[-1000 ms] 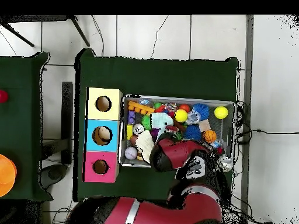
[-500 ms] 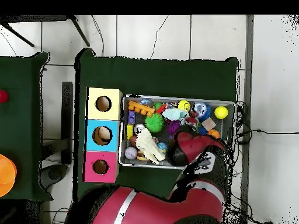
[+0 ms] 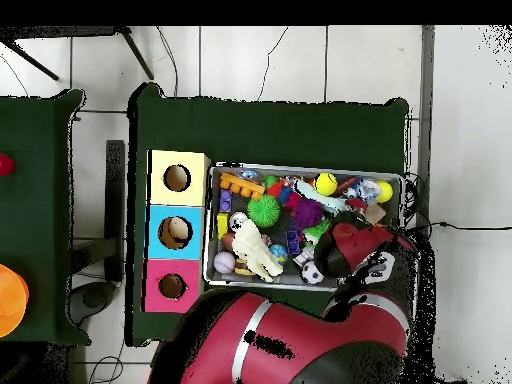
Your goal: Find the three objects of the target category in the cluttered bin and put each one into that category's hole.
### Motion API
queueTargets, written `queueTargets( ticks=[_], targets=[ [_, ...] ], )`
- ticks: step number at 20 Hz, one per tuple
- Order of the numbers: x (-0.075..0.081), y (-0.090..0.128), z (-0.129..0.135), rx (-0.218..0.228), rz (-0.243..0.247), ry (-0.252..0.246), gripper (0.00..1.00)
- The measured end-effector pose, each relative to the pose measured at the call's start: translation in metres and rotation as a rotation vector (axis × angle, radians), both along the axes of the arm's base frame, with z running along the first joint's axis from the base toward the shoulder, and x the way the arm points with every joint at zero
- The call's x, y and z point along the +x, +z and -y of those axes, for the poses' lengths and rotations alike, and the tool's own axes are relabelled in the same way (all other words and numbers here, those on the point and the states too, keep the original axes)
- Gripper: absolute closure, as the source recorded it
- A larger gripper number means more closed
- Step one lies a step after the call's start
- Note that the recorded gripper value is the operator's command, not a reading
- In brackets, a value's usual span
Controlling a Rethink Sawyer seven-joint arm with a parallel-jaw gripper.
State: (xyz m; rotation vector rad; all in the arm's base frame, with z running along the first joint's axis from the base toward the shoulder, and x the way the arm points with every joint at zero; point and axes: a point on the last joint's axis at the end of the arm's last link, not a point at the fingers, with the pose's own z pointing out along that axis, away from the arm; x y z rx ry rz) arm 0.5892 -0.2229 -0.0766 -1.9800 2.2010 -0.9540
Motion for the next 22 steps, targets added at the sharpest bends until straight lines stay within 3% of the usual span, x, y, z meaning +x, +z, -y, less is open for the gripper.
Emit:
queueTargets(
  ticks=[17, 20, 22],
  targets=[
    [-0.001, -0.001, -0.001, -0.047, -0.037, 0.098, 0.0],
    [-0.001, -0.001, 0.001, -0.033, -0.036, 0.113, 0.0],
    [-0.002, 0.001, 0.009, 0.024, -0.017, 0.087, 0.0]
  ],
)
